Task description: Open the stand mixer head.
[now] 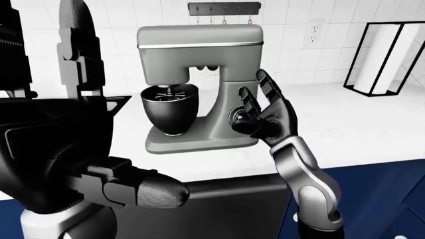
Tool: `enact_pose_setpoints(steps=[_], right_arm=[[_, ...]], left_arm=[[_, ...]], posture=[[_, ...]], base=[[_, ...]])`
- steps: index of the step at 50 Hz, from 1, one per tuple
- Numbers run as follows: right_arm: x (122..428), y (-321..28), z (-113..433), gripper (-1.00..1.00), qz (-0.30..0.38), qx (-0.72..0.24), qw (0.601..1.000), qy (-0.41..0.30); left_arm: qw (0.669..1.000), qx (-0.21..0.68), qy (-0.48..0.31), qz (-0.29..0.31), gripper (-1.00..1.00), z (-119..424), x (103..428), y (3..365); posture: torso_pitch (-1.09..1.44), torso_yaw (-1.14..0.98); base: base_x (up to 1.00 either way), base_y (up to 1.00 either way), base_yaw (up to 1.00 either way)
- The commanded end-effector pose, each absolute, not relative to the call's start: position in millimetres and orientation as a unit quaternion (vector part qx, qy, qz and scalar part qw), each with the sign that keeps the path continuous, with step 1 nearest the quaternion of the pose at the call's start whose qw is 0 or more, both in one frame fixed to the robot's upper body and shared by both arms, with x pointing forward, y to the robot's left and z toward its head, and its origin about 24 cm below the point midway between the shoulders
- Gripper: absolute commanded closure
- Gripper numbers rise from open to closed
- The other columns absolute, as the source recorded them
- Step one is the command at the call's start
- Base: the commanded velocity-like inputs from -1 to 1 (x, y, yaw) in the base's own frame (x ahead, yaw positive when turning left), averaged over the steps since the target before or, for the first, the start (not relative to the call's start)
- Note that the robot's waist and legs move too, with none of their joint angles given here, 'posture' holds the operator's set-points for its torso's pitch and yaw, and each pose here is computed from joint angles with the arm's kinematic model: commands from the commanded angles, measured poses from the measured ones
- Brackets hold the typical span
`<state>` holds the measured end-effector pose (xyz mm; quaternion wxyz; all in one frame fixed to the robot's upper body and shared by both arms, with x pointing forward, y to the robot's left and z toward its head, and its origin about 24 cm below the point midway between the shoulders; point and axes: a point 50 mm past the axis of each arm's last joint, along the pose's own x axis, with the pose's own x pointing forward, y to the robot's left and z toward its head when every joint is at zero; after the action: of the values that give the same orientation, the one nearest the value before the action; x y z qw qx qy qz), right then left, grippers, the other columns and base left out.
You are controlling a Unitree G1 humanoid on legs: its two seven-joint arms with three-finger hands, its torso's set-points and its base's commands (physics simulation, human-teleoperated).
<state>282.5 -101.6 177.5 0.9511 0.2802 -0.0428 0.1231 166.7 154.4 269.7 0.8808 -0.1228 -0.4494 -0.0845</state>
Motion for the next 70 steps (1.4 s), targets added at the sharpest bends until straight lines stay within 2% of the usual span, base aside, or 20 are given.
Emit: enact_pose_setpoints(steps=[1, 70], right_arm=[[281, -102, 193, -1.0, 0.134, 0.284, 0.946, -0.08], [298, -100, 184, -1.0, 0.126, 0.276, 0.95, -0.078]], left_arm=[[0.873, -0.121, -0.465, -0.087, -1.0, 274, 164, 154], [0.873, -0.121, -0.464, -0.086, -1.0, 274, 164, 154]], posture=[[-0.41, 0.0], [-0.41, 0.0]], base=[[0.0, 0.0, 0.0], [0.0, 0.0, 0.0]])
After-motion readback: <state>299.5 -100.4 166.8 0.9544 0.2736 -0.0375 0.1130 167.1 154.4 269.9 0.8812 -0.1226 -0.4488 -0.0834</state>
